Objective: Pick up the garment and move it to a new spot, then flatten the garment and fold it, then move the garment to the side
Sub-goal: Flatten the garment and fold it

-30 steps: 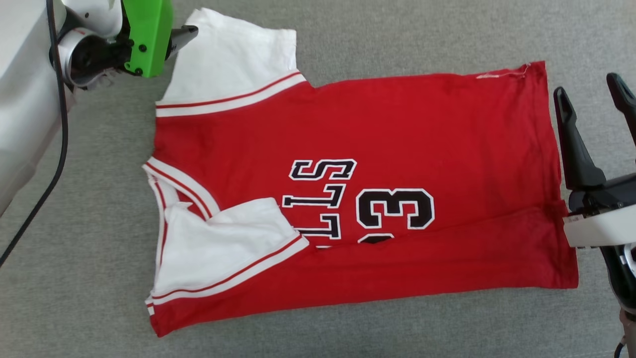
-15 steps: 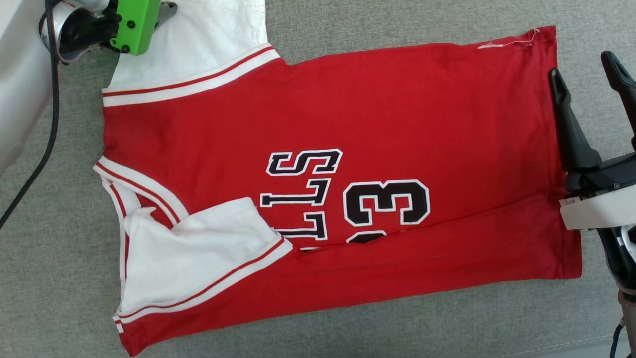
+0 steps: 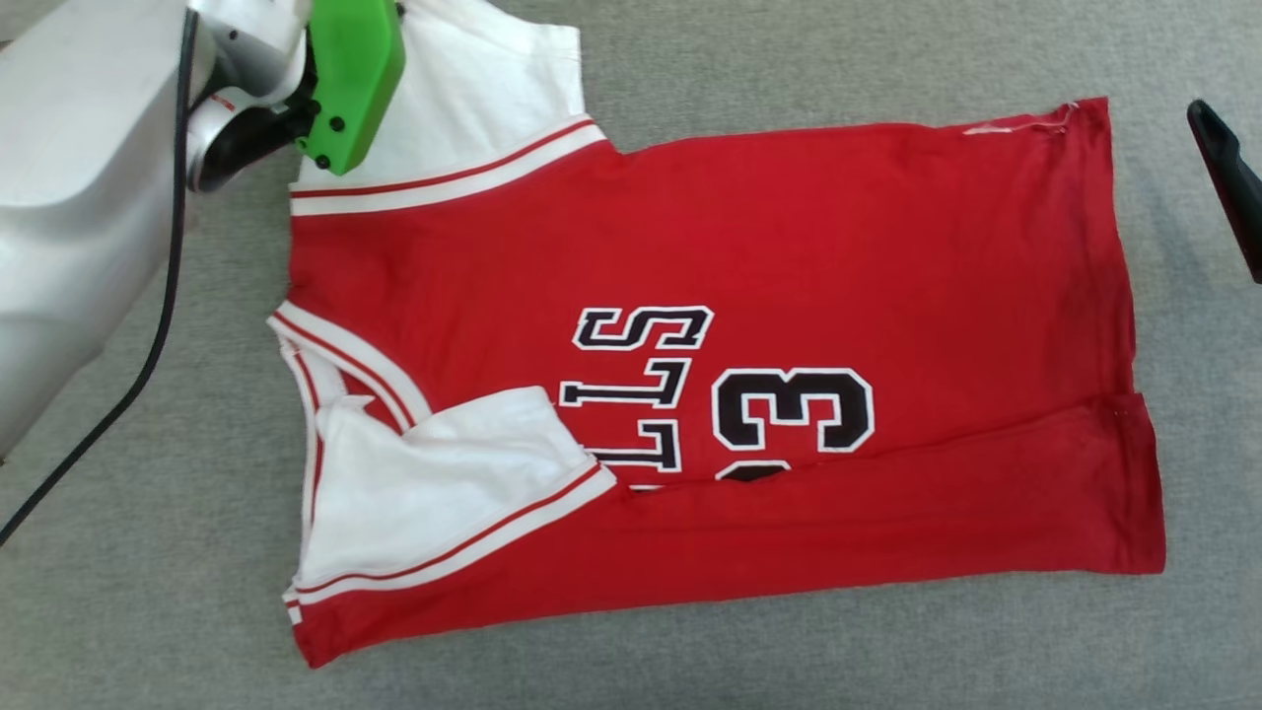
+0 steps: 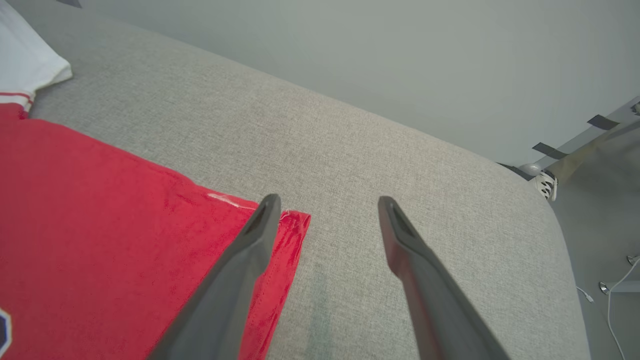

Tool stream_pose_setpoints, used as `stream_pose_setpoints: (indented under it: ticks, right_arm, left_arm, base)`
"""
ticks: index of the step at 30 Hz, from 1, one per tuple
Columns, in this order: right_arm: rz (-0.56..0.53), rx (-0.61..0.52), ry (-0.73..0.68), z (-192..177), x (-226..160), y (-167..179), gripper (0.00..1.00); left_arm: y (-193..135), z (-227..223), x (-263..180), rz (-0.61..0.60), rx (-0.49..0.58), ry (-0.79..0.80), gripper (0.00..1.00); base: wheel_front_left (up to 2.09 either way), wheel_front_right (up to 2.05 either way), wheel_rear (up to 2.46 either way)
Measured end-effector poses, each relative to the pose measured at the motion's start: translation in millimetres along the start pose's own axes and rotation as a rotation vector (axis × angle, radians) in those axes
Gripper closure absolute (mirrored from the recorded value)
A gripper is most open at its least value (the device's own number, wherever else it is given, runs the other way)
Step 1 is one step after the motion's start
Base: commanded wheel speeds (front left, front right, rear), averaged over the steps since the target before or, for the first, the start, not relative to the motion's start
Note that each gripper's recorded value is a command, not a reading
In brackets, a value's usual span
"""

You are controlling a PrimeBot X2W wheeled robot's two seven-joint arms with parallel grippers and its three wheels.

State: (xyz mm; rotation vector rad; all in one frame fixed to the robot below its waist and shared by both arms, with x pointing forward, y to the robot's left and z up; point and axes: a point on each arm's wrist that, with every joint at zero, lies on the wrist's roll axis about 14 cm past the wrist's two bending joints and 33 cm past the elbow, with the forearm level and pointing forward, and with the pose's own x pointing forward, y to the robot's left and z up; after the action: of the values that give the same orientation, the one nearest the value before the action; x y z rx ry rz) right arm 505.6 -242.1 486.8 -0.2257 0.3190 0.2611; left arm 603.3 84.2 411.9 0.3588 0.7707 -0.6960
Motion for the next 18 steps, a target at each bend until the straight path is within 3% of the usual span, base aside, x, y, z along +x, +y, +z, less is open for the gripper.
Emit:
stream_pose_setpoints:
  ticks: [7, 18]
  right_arm:
    - [0.137, 0.009, 0.392, -29.1, 2.7, 5.2, 0.00]
    - [0.200, 0.016, 0.630, -66.5, 42.7, 21.5, 0.00]
  left_arm:
    - [-12.0, 13.0, -28.5, -0.006, 0.038, -0.117, 1.00]
    - [-13.1, 14.9, -40.9, 0.002, 0.082, -0.183, 1.00]
  base:
    - [0.00, 0.00, 0.00]
    - [0.00, 0.00, 0.00]
